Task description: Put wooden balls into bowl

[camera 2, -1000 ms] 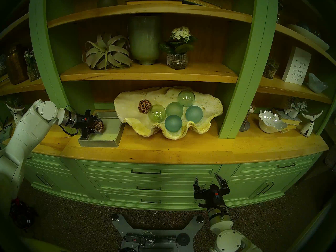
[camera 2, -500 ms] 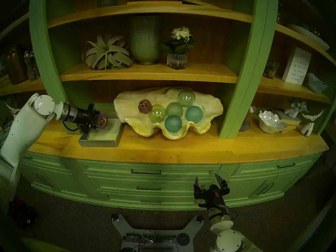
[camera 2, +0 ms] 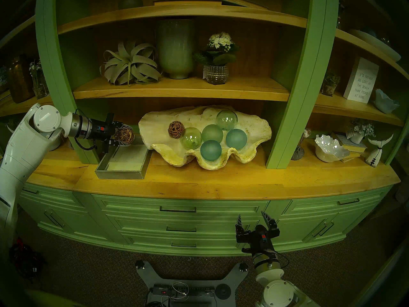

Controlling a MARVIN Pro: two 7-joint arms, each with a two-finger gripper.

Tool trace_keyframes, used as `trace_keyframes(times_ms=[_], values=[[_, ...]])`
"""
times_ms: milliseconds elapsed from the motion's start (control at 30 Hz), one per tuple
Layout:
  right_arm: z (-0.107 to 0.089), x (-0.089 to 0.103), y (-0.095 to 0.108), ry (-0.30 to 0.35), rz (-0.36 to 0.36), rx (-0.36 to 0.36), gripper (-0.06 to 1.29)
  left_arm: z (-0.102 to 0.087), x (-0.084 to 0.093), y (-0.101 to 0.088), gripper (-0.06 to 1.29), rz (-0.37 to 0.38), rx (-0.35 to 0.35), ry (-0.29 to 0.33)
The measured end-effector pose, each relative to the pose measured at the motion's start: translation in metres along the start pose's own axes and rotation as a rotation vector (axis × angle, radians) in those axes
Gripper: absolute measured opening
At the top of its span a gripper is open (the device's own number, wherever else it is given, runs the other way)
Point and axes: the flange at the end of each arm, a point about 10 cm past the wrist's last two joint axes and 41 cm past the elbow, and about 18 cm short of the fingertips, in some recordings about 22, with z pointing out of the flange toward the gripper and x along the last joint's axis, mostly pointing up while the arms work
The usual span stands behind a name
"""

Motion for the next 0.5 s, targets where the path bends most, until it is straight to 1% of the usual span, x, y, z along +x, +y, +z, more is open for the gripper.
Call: trace_keyframes(times_ms=[100,233,500], values=[[0.000,0.000,0.000,0.000,0.000,0.000,1.24,0.005,0.002,0.001,0.62,-0.038,0.045,0.000],[0.000,0.000,0.000,0.000,0.000,0.000,1.24,0.016,0.006,0.005,0.62,-0.074,0.086,0.012],[0.000,0.000,0.000,0.001,0.000,0.000,1.24,0.039,0.017,0.008,0.62,-0.128,0.121,0.053]])
